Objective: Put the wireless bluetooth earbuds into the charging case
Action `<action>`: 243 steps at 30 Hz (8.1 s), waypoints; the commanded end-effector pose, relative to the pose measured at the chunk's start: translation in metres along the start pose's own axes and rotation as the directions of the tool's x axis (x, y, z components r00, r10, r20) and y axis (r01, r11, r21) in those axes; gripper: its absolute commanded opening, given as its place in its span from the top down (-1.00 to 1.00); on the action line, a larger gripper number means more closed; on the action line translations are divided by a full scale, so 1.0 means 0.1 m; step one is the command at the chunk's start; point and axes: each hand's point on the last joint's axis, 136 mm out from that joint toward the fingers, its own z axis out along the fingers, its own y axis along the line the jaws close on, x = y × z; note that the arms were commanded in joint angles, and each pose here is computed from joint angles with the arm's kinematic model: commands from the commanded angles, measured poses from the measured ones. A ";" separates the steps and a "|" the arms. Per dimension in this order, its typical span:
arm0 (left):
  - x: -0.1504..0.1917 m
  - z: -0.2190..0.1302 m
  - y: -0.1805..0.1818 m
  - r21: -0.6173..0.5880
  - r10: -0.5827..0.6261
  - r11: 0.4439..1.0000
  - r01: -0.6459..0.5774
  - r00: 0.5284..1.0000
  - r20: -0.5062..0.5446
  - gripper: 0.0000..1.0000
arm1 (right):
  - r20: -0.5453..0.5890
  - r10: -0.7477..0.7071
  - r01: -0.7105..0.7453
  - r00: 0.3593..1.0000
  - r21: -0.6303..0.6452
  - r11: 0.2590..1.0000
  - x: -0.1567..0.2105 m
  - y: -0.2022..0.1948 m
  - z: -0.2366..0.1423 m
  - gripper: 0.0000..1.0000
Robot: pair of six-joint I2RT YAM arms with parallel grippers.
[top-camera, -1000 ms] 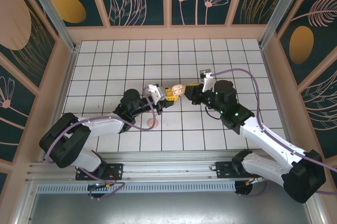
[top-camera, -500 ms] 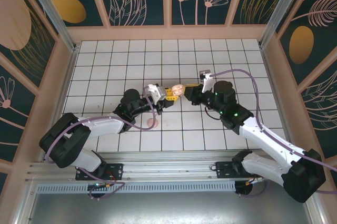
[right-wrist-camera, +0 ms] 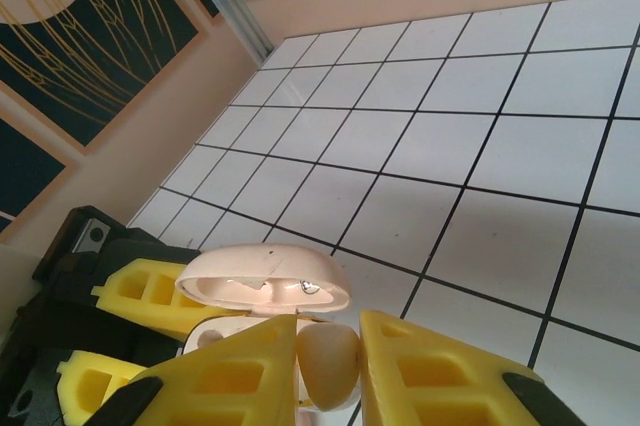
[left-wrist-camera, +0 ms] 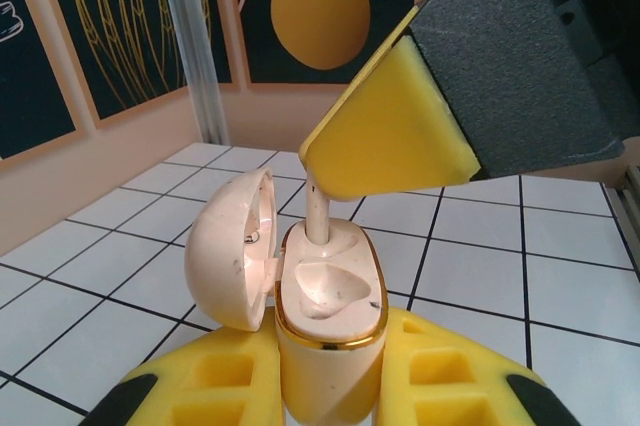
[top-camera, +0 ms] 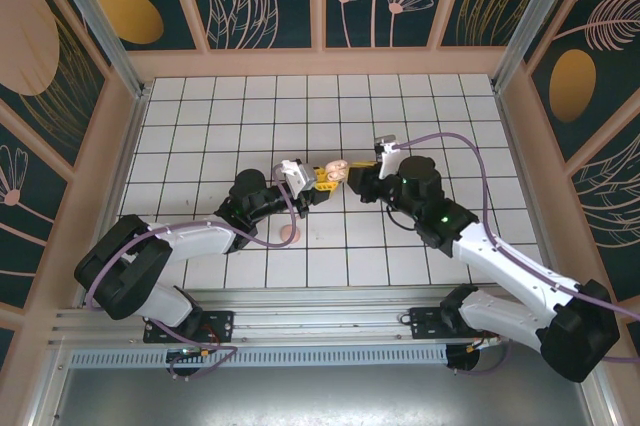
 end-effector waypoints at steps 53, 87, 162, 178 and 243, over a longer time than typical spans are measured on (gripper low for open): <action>-0.44 -0.06 0.05 -0.055 0.102 0.994 -0.097 0.988 0.111 0.74 | 0.032 0.209 -0.193 0.977 -0.259 0.946 -0.47 0.24 -0.40 -0.06; -0.48 -0.03 0.05 -0.047 0.103 0.994 -0.098 0.988 0.116 0.74 | -0.122 0.300 -0.324 0.946 -0.341 0.883 -0.23 0.18 -0.20 0.55; -0.49 -0.02 0.03 -0.030 0.116 0.993 -0.113 0.988 0.101 0.74 | -0.171 0.273 -0.304 0.947 -0.200 0.931 -0.19 0.06 0.03 0.12; -0.34 -0.12 0.47 -0.145 0.037 0.989 -0.035 0.999 0.009 0.74 | -0.093 0.276 -0.286 0.957 -0.114 0.951 -0.42 0.01 -0.15 0.10; 0.38 -1.60 1.78 -0.576 -0.398 0.703 0.418 0.902 0.169 0.75 | -0.817 0.236 -0.052 0.526 0.246 0.968 2.10 0.20 1.89 0.23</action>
